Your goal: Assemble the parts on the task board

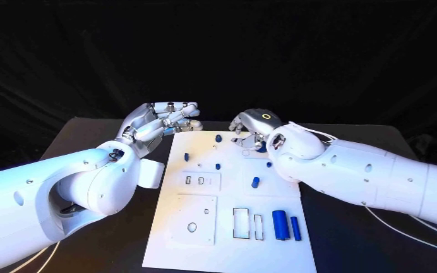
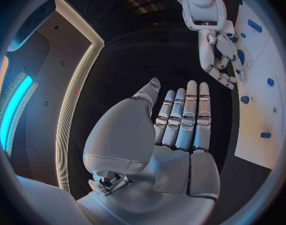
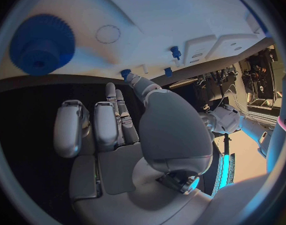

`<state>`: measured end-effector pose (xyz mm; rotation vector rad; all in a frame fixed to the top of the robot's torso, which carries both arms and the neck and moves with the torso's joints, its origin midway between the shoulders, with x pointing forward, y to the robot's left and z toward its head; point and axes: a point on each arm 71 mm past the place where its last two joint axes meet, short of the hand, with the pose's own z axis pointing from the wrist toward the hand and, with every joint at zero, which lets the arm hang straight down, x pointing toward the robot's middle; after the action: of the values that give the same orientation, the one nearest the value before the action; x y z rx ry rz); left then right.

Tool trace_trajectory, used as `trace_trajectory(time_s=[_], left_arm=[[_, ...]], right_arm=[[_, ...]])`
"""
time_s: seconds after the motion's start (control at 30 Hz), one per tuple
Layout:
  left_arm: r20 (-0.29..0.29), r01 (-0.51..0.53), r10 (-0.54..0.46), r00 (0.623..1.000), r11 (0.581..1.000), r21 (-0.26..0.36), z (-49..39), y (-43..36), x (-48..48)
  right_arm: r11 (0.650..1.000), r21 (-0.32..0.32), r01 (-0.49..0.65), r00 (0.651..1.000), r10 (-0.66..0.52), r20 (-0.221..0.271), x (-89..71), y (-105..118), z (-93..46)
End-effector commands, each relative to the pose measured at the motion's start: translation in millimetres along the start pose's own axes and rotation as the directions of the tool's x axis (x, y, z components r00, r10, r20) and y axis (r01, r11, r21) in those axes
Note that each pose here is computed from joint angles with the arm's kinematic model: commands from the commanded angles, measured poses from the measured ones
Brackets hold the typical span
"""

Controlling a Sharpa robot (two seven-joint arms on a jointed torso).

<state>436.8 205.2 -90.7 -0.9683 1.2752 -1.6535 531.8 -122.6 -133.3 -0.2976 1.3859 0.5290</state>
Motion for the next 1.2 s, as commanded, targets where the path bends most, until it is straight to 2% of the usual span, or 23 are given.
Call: trace_trajectory(time_s=[0.03, 0.13, 0.27, 0.43, 0.7, 1.2], left_arm=[[-0.018, 0.012, -0.011, 1.000, 1.000, 0.008, 1.0, -0.7, 0.1], [-0.012, 0.009, -0.009, 1.000, 1.000, 0.008, 2.1, 0.1, -2.5], [-0.004, 0.005, -0.005, 1.000, 1.000, 0.008, 3.3, 1.0, -5.8], [0.002, 0.002, -0.002, 1.000, 1.000, 0.008, 4.0, 1.6, -8.6], [0.007, 0.000, 0.000, 1.000, 1.000, 0.008, 4.7, 2.2, -10.5], [0.010, -0.001, 0.001, 1.000, 1.000, 0.007, 5.3, 2.6, -12.0]], right_arm=[[0.991, 0.065, -0.118, 0.993, 0.118, 0.005, -11.9, -15, -14.0], [0.973, 0.139, -0.186, 0.979, 0.195, -0.052, -18.6, -36, -29.4], [0.953, 0.212, -0.215, 0.965, 0.240, -0.102, -22.6, -59, -43.3], [0.947, 0.252, -0.197, 0.963, 0.236, -0.132, -24.7, -77, -52.5], [0.952, 0.259, -0.164, 0.965, 0.209, -0.157, -21.1, -79, -51.8], [0.960, 0.241, -0.143, 0.966, 0.188, -0.176, -8.1, -66, -35.5]])
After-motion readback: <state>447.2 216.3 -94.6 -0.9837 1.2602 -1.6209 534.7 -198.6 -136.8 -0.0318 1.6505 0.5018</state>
